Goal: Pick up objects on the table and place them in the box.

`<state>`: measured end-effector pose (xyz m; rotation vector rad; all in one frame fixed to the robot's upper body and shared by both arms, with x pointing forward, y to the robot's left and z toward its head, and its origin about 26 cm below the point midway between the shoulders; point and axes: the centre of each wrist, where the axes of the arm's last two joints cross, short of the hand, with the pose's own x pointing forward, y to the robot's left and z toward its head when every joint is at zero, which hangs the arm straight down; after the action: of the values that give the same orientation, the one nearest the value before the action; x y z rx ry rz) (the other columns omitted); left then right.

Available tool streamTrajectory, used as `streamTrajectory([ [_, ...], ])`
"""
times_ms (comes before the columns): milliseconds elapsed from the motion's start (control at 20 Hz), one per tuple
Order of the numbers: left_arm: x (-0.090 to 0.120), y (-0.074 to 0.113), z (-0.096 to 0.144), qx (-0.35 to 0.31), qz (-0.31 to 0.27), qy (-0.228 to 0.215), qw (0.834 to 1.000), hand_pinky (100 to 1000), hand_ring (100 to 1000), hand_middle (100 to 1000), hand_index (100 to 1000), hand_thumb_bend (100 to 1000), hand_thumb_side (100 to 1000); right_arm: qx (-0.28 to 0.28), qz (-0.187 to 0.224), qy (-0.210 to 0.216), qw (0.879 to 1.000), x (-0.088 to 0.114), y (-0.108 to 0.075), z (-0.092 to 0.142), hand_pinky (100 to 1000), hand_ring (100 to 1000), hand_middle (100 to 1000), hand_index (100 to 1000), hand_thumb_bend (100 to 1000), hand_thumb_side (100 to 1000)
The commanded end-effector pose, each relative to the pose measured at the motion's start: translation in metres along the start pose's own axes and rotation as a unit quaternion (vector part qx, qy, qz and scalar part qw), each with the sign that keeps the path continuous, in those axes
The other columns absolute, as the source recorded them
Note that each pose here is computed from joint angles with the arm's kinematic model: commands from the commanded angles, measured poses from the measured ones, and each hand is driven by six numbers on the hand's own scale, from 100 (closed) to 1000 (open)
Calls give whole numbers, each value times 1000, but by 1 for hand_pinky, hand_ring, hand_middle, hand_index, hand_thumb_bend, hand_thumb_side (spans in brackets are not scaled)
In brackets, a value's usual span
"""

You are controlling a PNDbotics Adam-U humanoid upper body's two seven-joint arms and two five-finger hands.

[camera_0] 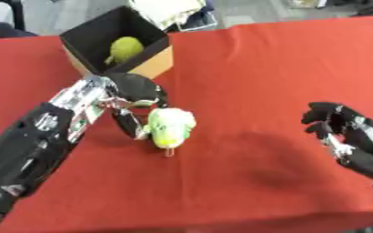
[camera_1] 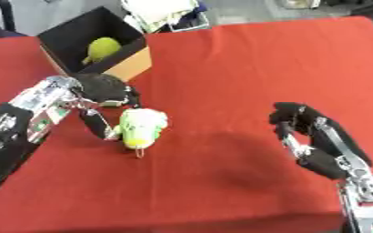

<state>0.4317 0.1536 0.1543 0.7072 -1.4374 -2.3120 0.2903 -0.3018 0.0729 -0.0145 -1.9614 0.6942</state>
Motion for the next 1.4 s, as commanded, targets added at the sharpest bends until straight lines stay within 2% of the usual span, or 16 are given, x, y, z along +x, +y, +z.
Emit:
streamTrajectory([
  [50,-6,16,11,52,2,5,999,630,497,485,635,100,205,1,6,-6,1000,4,-3,-2,653,723,680,840,100,470],
  [350,-16,35,34,127,40,35,991,620,485,469,625,100,213,-1,6,-5,1000,3,-4,-2,653,723,680,840,100,470],
  [500,-36,42,52,164,74,79,981,616,482,464,623,100,209,-2,6,-4,1000,3,-4,-1,653,723,680,840,100,470],
  [650,-60,44,68,186,92,140,968,614,485,466,628,100,203,-4,6,-2,1000,2,-4,1,653,723,680,840,100,470],
  [900,-93,36,85,213,124,244,938,612,493,471,646,100,220,-5,5,1,1000,1,-3,2,653,723,680,840,100,470],
  [1000,-103,31,87,225,141,281,922,622,524,509,681,100,223,-4,5,2,1000,1,-3,3,653,723,680,840,100,470],
  [1150,-115,26,85,243,167,332,896,645,571,563,725,100,194,-1,4,1,1000,1,-2,2,652,723,679,839,100,470],
  [1300,-119,18,75,241,180,372,878,674,609,613,793,100,185,3,2,-1,1000,1,0,1,652,722,678,839,100,470],
  [1350,-119,13,70,236,184,383,874,692,638,652,847,100,288,3,1,-2,1000,1,0,1,652,722,678,839,100,470],
  [1400,-118,8,65,231,186,394,870,703,655,672,860,100,332,4,1,-2,1000,1,0,1,652,722,678,839,100,470],
])
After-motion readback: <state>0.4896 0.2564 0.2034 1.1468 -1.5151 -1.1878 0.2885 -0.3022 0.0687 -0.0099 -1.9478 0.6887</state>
